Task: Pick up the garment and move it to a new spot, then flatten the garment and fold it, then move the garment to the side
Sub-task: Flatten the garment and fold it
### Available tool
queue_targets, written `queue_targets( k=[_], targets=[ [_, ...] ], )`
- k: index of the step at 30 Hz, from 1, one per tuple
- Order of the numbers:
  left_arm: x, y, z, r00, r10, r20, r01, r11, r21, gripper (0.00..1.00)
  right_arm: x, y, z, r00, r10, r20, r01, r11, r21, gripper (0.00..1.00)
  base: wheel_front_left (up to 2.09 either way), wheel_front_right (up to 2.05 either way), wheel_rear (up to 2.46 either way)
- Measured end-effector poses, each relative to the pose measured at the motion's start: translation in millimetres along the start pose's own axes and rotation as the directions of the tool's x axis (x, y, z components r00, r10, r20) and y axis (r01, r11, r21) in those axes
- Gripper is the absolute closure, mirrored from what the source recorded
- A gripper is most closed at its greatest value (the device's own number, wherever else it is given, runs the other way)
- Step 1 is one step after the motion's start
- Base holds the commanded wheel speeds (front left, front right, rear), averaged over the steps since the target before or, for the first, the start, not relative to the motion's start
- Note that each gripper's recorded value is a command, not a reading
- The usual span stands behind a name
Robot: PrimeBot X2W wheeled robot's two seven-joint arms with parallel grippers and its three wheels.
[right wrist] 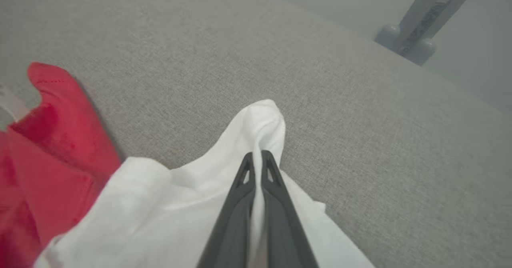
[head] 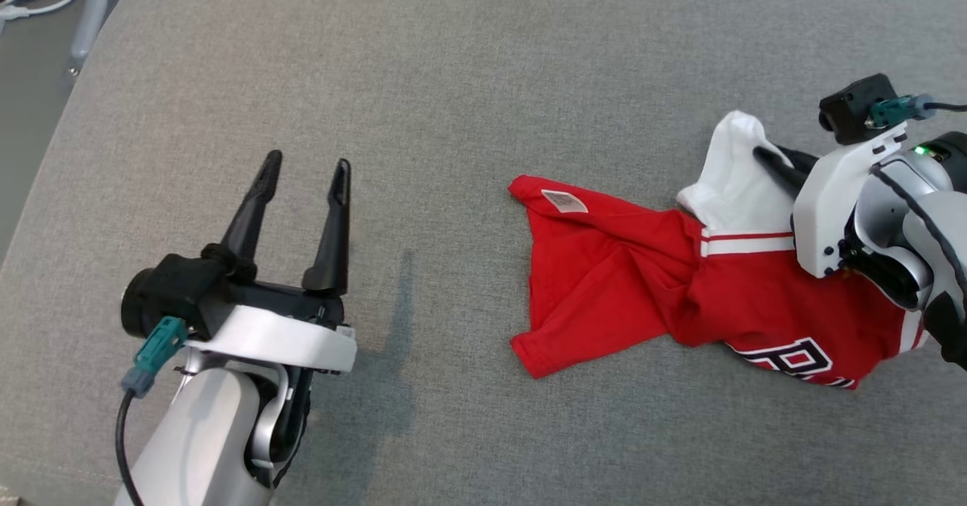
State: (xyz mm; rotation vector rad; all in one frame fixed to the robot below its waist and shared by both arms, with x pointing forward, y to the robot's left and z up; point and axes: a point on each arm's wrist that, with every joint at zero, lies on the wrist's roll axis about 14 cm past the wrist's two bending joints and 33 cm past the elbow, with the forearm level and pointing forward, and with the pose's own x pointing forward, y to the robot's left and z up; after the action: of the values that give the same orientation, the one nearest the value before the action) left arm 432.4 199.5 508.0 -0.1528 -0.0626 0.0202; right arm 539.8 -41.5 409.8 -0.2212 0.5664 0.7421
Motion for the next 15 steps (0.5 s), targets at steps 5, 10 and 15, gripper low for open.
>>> queue_targets(
  k=[5, 10, 15],
  targets=[
    [-6, 4, 11, 0.999, 0.015, 0.034, -0.015, 1.000, 0.006, 0.00, -20, -4, 41, 0.980, -0.025, 0.200, 0.023, 1.000, 0.015, 1.00, 0.00, 0.00, 0.00],
    [-12, 0, 21, 0.998, 0.002, 0.062, -0.003, 1.000, 0.010, 0.00, -54, -8, 75, 0.912, -0.065, 0.404, 0.050, 0.998, 0.048, 1.00, 0.00, 0.00, 0.00],
    [-16, -10, 25, 0.997, -0.024, 0.074, 0.024, 1.000, 0.005, 0.00, -86, -1, 68, 0.863, -0.111, 0.492, 0.051, 0.990, 0.134, 1.00, 0.00, 0.00, 0.00]
  ],
)
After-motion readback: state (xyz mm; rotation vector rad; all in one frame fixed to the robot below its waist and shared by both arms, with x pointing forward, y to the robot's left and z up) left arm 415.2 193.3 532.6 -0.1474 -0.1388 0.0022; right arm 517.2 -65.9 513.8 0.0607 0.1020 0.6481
